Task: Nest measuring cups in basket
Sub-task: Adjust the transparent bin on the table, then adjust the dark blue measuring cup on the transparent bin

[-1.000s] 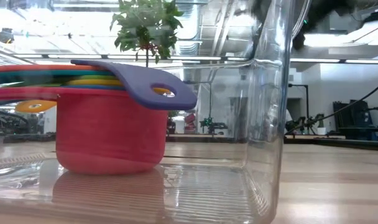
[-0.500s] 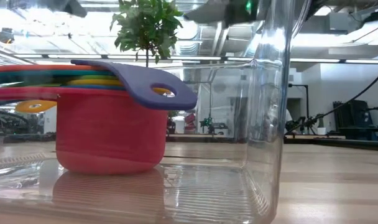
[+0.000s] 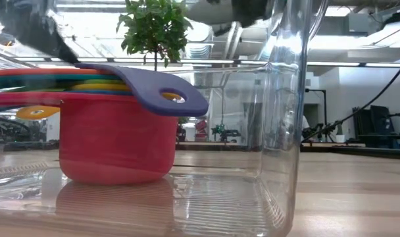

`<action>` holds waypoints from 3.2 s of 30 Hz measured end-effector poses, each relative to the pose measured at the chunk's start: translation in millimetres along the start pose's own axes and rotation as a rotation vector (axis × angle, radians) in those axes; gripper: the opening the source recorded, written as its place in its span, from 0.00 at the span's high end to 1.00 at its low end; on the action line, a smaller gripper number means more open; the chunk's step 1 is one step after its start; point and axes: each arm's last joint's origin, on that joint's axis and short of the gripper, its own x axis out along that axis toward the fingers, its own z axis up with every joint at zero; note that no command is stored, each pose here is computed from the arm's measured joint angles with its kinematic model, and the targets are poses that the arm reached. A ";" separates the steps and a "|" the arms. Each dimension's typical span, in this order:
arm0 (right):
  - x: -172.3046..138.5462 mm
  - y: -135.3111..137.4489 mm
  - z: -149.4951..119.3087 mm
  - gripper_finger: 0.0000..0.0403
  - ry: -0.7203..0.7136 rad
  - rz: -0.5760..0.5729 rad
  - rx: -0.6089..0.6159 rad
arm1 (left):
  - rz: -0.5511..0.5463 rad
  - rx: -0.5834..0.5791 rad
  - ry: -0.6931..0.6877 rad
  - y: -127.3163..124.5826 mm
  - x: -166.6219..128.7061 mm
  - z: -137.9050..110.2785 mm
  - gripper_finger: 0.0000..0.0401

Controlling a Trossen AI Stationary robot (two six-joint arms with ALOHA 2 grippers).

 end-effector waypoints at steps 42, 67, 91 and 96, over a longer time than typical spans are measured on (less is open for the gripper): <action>52.0 122.0 -38.2 0.75 0.218 -0.015 0.343 | -0.676 0.239 0.036 -61.7 -9.0 9.5 1.00; 54.9 79.4 -45.5 0.75 0.229 -0.088 0.287 | -0.620 0.228 0.215 -68.3 15.6 0.0 1.00; 60.1 78.7 -10.1 0.75 0.068 -0.067 0.158 | -0.637 0.169 0.079 -18.6 -12.3 26.1 1.00; 58.9 71.8 25.0 0.75 0.221 -0.068 0.002 | -0.663 0.167 0.058 -16.8 -21.1 24.5 1.00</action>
